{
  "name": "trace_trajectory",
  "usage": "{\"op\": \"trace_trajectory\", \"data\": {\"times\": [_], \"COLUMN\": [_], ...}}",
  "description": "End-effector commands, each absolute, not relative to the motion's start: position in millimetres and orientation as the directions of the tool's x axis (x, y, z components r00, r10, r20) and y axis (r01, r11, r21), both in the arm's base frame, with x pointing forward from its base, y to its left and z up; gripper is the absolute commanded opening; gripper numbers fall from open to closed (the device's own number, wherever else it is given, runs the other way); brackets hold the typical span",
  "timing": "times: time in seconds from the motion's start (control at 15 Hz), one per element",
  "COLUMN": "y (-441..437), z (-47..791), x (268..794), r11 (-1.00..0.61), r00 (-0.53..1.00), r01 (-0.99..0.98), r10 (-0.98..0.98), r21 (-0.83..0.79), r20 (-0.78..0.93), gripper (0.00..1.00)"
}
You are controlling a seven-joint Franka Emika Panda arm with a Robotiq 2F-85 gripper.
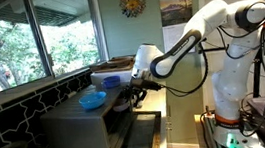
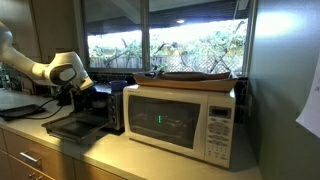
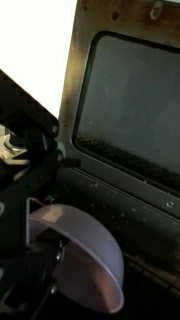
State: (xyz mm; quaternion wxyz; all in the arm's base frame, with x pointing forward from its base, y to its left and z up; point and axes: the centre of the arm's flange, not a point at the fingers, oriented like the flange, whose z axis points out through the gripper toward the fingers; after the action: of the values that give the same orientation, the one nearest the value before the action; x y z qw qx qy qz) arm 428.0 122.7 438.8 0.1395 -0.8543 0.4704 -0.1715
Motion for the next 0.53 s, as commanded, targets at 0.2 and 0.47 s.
{"op": "trace_trajectory", "data": {"times": [0.2, 0.47], "y": [127, 128], "z": [429, 426], "x": [422, 421], "r11": [-0.548, -0.556], "r00": [0.521, 0.528], "r01": [-0.735, -0.731], "r10": [-0.833, -0.828], "r21": [-0.399, -0.396], "r20": [0.184, 0.187], "gripper": [0.89, 0.99]}}
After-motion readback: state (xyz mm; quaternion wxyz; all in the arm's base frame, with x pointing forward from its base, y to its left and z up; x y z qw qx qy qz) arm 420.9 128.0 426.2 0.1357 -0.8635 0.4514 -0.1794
